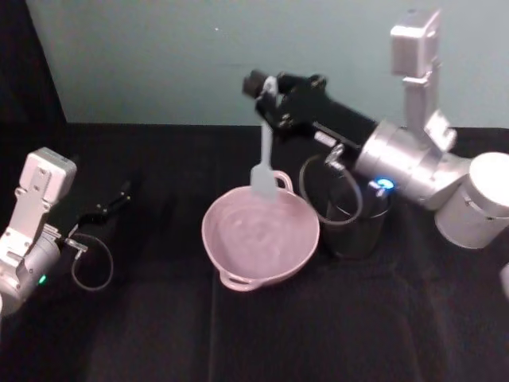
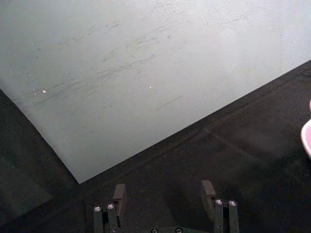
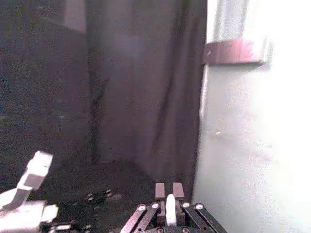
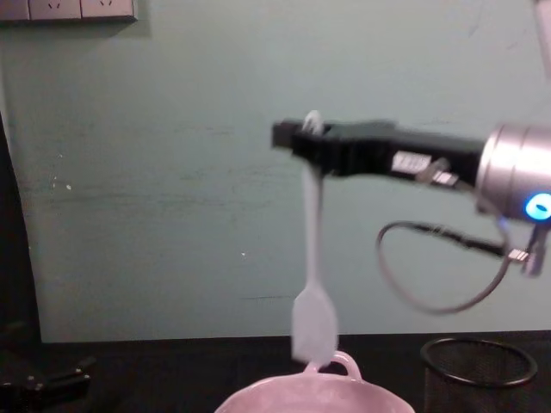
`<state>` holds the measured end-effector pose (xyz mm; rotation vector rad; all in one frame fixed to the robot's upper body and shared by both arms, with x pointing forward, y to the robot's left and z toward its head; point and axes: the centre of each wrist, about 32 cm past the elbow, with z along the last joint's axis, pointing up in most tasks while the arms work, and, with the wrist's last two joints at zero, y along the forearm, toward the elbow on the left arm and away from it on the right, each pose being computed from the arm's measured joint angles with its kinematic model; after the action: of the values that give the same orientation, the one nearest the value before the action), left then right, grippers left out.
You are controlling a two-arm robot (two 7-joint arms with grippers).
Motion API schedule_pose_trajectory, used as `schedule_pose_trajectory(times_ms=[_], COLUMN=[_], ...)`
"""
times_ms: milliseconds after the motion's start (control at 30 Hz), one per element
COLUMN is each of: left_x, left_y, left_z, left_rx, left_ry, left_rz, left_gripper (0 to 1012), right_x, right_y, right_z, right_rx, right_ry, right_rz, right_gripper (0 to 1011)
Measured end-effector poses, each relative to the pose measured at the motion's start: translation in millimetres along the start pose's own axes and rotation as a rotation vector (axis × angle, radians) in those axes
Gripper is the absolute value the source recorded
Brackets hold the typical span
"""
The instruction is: Use the one hand to pick up the spoon and stir the clear water in the bowl.
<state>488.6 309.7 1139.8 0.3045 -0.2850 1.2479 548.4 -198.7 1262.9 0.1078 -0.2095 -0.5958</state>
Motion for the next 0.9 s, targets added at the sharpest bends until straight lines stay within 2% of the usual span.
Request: schedule_pose_trajectory(times_ms=[133,233,333,433,633,900], left_x=[0.0,0.0,0.0,0.0,0.0,0.0], left_y=[0.0,0.0,0.0,0.0,0.0,0.0], left_z=[0.0,0.0,0.0,0.0,0.0,0.0], left_rx=[0.0,0.0,0.0,0.0,0.0,0.0], left_ry=[0.0,0.0,0.0,0.0,0.0,0.0], left_rz=[0.0,0.0,0.0,0.0,0.0,0.0], left_gripper=[1011,1011,1011,1011,1011,1011], right_x=[7.0,8.9,11.5,13.7,15.8,18.7], right_y=[-17.8,-28.6,-48.5,-62.3,-76.1,-82.2], right_z=[21.4,28.6,35.5,37.4,33.5,14.8], right_rx=[0.019,0.021,0.008,-0.01,-0.045,-0.09], right_ry=[-0.047,-0.06,-0.06,-0.05,-0.033,0.011], right_rz=[-0.062,-0.095,-0.157,-0.198,-0.247,-0.286], right_gripper=[109,108,108,108,108,109])
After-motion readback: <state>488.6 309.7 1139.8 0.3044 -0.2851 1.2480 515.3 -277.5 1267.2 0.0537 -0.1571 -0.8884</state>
